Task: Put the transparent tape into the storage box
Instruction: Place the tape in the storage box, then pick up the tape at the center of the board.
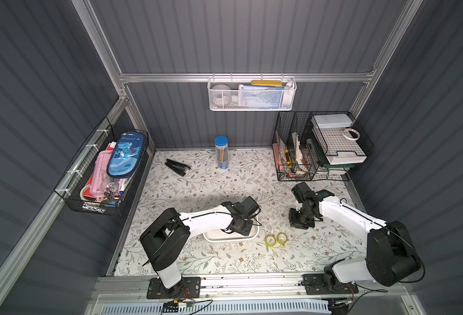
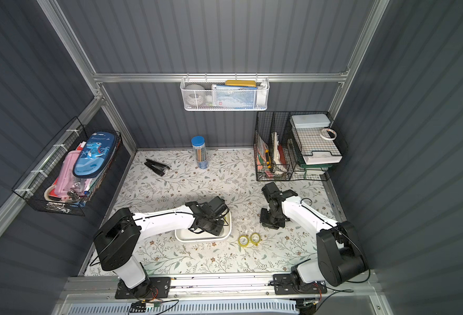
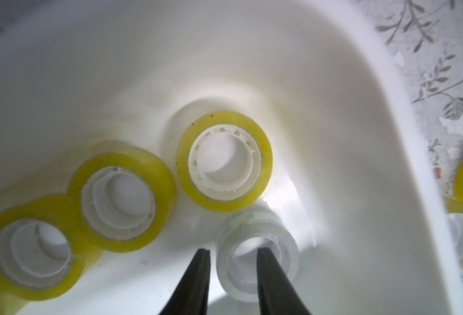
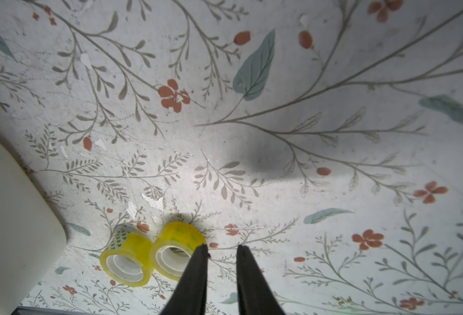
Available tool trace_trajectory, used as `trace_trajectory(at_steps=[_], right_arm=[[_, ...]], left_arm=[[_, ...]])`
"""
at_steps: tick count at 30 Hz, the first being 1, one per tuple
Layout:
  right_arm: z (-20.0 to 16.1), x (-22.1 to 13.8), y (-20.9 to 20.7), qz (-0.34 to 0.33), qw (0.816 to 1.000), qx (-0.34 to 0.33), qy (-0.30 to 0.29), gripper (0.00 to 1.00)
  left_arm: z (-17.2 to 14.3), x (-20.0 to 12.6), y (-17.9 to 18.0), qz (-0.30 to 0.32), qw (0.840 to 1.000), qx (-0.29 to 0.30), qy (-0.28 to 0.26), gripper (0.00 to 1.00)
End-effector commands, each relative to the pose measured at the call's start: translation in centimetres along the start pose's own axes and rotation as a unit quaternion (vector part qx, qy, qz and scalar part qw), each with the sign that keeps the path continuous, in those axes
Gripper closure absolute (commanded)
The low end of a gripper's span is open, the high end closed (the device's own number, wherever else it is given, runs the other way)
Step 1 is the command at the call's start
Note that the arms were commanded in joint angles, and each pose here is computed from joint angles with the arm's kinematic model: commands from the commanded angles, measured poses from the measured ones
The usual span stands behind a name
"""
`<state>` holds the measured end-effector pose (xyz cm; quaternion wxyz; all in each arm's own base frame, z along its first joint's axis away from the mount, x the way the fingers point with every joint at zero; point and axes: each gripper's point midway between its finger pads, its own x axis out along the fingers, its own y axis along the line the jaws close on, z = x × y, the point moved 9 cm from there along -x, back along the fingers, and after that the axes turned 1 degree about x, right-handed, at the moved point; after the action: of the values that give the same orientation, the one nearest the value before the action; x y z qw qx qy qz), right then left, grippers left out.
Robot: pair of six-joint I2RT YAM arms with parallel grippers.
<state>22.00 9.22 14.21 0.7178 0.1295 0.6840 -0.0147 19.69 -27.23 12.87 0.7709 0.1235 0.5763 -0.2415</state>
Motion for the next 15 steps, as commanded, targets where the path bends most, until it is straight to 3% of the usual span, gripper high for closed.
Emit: trace_trajectory(at_steps=[1, 8, 15], right_arm=[[-0.1, 0.3, 0.4, -0.003, 1.000, -0.014, 0.007, 0.76], [-1.2, 1.4, 1.6, -0.005, 0.999, -0.040, 0.029, 0.73], [-2.5, 2.9, 2.4, -0.018, 0.997, -0.060, 0.046, 0.65]], left_arm=[[1.0, -3.3, 0.0, 0.005, 0.999, -0.004, -0.034, 0.65], [1.9, -9.9, 0.8, 0.028, 0.994, -0.030, -0.105, 0.55], [3.1, -15.2, 1.3, 0.032, 0.982, -0.044, -0.181, 0.29]])
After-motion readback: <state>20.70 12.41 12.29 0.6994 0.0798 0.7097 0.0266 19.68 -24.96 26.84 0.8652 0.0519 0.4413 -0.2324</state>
